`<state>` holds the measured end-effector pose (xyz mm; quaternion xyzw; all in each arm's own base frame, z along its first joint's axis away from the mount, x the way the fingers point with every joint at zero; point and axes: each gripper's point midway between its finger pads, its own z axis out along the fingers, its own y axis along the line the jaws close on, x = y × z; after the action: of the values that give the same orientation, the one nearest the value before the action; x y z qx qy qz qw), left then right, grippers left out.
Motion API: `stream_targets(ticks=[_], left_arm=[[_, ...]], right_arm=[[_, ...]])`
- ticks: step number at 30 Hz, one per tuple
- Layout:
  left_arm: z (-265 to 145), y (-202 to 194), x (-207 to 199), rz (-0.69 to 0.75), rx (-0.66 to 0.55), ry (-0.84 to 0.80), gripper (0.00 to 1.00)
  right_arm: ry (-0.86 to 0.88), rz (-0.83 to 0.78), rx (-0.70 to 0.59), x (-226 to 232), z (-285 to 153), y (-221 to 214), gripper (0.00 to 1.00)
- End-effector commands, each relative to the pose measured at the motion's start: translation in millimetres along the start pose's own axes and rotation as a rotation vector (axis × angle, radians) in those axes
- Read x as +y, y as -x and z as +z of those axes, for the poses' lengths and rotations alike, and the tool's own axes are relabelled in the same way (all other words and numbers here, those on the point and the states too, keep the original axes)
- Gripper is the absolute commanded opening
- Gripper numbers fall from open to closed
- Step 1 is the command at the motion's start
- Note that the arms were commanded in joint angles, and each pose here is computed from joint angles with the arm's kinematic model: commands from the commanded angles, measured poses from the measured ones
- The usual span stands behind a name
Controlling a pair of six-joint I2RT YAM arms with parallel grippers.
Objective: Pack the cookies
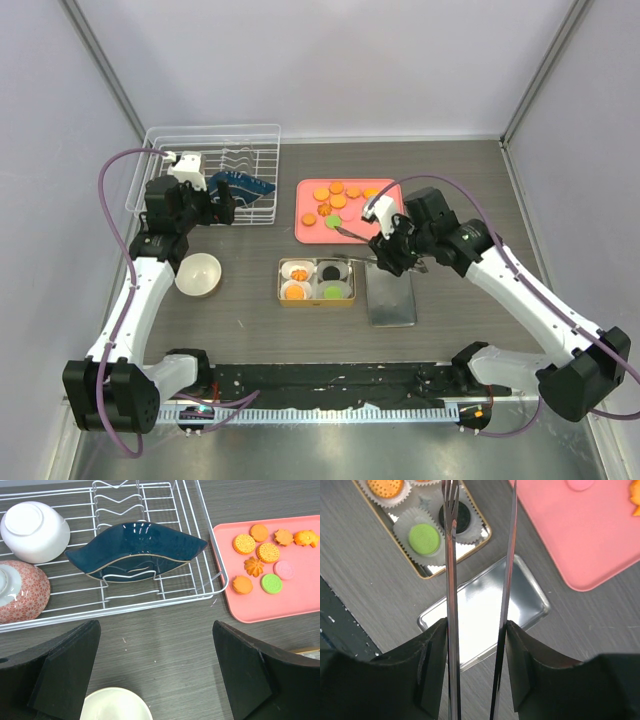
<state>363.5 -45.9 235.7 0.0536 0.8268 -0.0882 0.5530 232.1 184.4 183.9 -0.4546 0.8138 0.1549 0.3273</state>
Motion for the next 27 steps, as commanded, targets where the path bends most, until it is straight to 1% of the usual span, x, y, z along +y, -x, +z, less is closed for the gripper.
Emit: stream_targets(ticks=[1,6,12,16,18,19,21,22,23,25,27], left_arm=[[-8,26,-2,0.015,-0.080,-0.007,1.00],[-10,28,-4,0.013,-0.084,-0.015,0.99],[-11,28,-4,0.014,-0.089,-0.018,1.00],[-11,28,-4,0.013,-0.089,-0.017,1.00],[-11,28,-4,0.012,-0.090,-0.015,1.00],[-11,29,-4,0.009,-0.092,-0.016,1.00],[-9,27,-4,0.006,-0.086,-0.015,1.00],[-9,27,-4,0.005,-0.086,-0.017,1.00],[-10,27,-3,0.006,-0.086,-0.014,1.00],[-10,27,-3,0.006,-0.089,-0.014,1.00],[-10,27,-4,0.006,-0.087,-0.019,1.00]], right_arm=[[-0.148,-0.007,-0.140,-24,-28,44,0.51],[-0.261,0.036,-0.202,-47,-39,62,0.51],[-0.375,0.134,-0.252,-81,-45,66,0.51],[-0.461,0.225,-0.275,-114,-51,53,0.50],[-0.526,0.287,-0.303,-139,-59,46,0.50],[-0.543,0.312,-0.293,-146,-55,37,0.50],[-0.617,0.361,-0.317,-170,-62,27,0.51],[-0.630,0.384,-0.299,-176,-56,16,0.50],[-0.656,0.395,-0.320,-186,-57,16,0.50],[-0.694,0.444,-0.314,-200,-54,-2,0.50],[-0.774,0.485,-0.334,-221,-58,-12,0.50]])
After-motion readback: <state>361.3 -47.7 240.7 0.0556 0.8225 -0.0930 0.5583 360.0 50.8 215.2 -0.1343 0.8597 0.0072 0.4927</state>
